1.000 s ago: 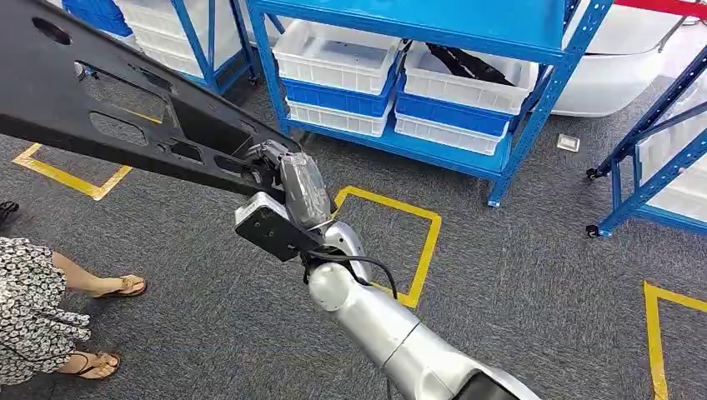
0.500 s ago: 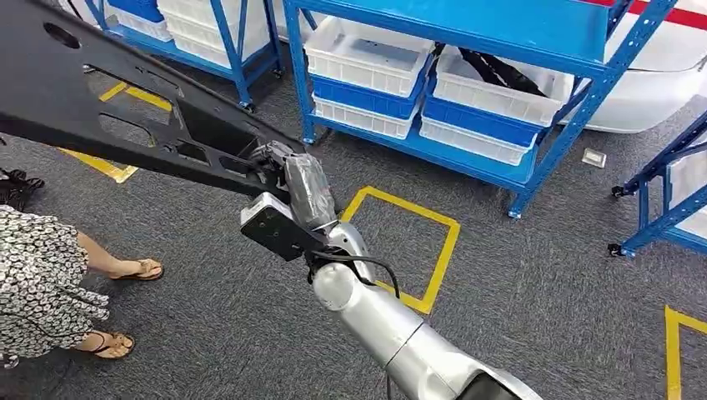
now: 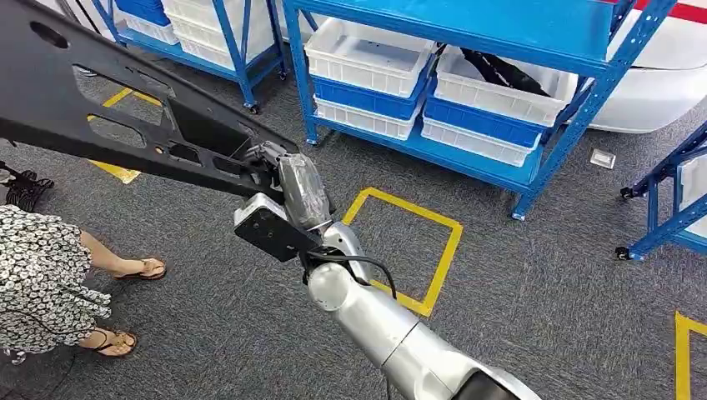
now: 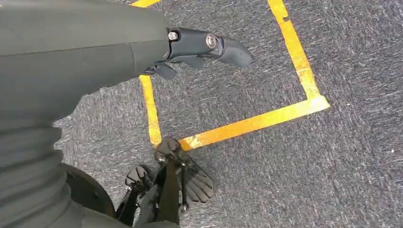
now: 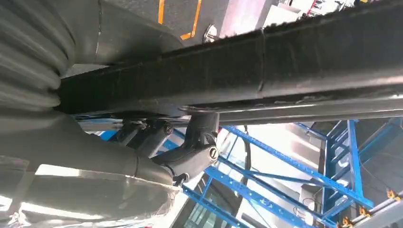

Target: Take the parts from the cabinet and place them on the table.

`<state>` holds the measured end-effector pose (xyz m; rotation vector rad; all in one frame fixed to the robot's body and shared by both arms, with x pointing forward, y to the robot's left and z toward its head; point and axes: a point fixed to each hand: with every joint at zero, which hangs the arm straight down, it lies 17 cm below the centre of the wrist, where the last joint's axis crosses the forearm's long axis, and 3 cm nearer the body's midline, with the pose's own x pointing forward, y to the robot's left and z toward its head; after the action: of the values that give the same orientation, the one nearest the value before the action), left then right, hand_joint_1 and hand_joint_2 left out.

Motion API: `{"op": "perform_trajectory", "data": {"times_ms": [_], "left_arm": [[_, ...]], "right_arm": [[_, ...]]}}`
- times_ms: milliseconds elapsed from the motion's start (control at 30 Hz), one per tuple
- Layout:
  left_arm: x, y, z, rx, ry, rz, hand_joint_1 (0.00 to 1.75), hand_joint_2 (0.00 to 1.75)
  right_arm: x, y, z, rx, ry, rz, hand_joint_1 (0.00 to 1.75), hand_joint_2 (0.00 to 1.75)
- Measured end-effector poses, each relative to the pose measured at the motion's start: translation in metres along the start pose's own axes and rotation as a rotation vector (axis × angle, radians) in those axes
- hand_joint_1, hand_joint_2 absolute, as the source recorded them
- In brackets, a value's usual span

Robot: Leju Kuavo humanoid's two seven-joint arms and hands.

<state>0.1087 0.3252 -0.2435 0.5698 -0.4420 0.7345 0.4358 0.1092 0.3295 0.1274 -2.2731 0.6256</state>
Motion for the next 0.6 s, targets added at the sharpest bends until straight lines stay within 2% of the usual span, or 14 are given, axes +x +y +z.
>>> {"op": "perform_trajectory", "data": {"times_ms": [600], "left_arm": [[-0.0002, -0.0029, 0.0012, -0.008, 0.002, 0.004, 0.00, 1.75]], "right_arm": [[-0.0017, -0.0001, 0.0010, 0.003, 0.001, 0.001, 1.75, 1.75]]}}
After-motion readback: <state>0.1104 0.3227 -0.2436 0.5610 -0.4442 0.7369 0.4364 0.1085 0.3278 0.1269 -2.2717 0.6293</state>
